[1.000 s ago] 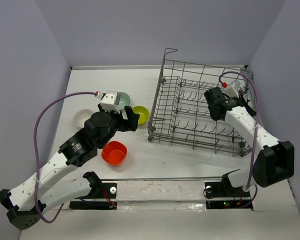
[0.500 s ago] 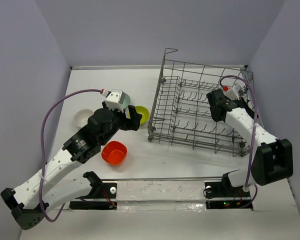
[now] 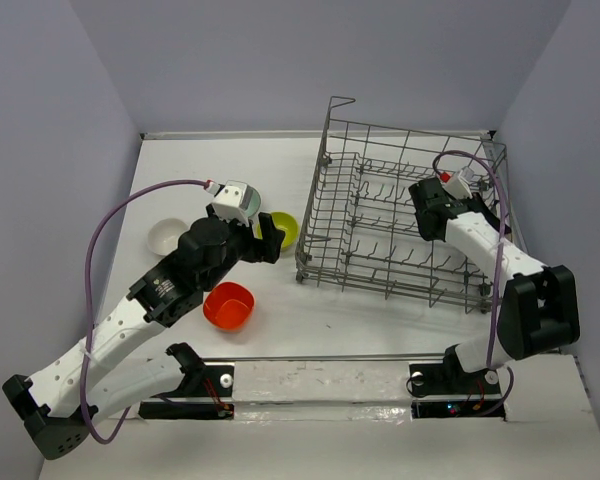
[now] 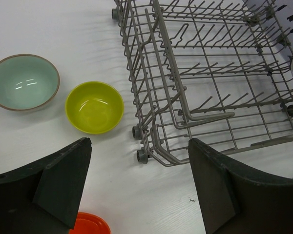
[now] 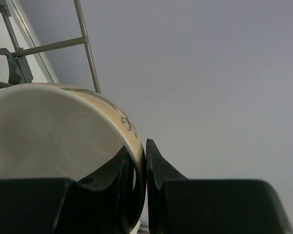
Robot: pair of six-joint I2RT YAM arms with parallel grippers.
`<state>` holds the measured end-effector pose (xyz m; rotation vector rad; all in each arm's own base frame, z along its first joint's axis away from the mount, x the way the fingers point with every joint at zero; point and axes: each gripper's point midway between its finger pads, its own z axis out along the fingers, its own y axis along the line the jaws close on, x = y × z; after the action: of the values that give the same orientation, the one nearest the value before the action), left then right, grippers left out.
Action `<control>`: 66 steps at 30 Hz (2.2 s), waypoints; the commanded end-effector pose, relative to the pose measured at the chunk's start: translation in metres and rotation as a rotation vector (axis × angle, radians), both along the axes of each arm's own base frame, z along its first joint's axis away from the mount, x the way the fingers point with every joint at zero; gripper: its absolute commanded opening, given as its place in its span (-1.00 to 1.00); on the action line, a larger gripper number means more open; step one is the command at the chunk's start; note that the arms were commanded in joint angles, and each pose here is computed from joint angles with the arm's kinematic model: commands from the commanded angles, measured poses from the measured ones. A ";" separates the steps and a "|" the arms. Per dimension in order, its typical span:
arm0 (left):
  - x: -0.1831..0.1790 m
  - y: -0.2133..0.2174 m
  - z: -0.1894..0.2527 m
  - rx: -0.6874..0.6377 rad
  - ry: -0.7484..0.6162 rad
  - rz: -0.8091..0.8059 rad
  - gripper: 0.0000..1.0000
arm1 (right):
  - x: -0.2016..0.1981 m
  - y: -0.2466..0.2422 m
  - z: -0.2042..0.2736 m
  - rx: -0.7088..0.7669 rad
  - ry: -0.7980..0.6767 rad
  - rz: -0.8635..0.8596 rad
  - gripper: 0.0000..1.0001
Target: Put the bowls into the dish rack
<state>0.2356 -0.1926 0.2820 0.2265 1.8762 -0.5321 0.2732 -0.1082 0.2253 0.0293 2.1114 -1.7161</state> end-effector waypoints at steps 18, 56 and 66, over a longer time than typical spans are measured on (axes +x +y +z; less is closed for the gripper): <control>0.002 -0.004 0.003 -0.009 -0.027 -0.016 0.79 | -0.010 -0.004 0.041 -0.260 -0.095 -0.125 -0.69; 0.006 -0.003 0.000 -0.003 -0.017 -0.006 0.80 | 0.013 0.012 0.007 -0.216 -0.063 -0.049 -0.11; 0.006 -0.001 -0.001 -0.003 -0.016 -0.001 0.81 | 0.017 0.015 -0.003 -0.209 -0.024 -0.028 -0.03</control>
<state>0.2379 -0.1934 0.2728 0.2318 1.8961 -0.5211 0.2971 -0.0913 0.1937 -0.1018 2.0956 -1.7964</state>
